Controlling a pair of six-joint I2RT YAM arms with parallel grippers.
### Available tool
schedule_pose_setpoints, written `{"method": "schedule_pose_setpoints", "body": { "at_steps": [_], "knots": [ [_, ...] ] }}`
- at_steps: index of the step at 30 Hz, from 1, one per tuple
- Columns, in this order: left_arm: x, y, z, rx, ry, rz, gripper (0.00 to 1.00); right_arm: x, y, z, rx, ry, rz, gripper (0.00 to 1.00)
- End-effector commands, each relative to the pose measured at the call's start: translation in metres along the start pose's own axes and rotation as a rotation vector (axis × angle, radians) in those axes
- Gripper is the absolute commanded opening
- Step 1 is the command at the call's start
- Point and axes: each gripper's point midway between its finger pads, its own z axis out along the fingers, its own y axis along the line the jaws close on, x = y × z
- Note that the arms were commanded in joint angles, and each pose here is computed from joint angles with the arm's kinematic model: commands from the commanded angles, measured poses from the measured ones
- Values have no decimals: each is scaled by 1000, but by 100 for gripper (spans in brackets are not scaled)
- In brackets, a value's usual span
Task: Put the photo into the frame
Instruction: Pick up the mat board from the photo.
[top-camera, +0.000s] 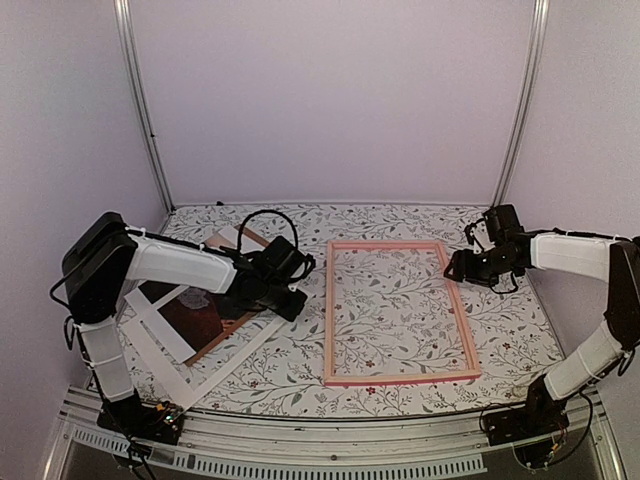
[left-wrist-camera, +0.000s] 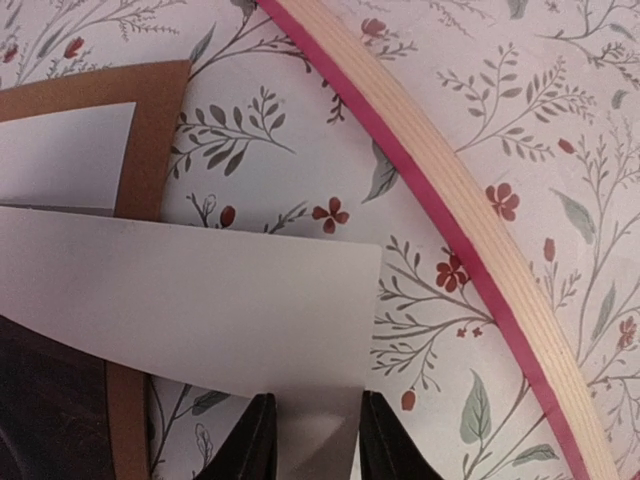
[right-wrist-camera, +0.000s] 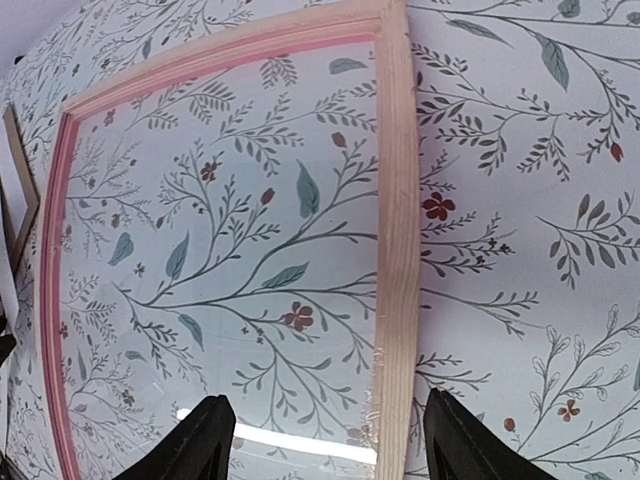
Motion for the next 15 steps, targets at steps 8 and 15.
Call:
{"method": "schedule_pose_setpoints", "body": {
  "at_steps": [8,15],
  "knots": [
    [-51,-4,-48,59,-164,-71,28,-9,150,-27,-342,-36,-151,69],
    [-70,-13,-71,116,-252,-126,27,-8,248,-28,-565,-11,-181,70]
  ]
}}
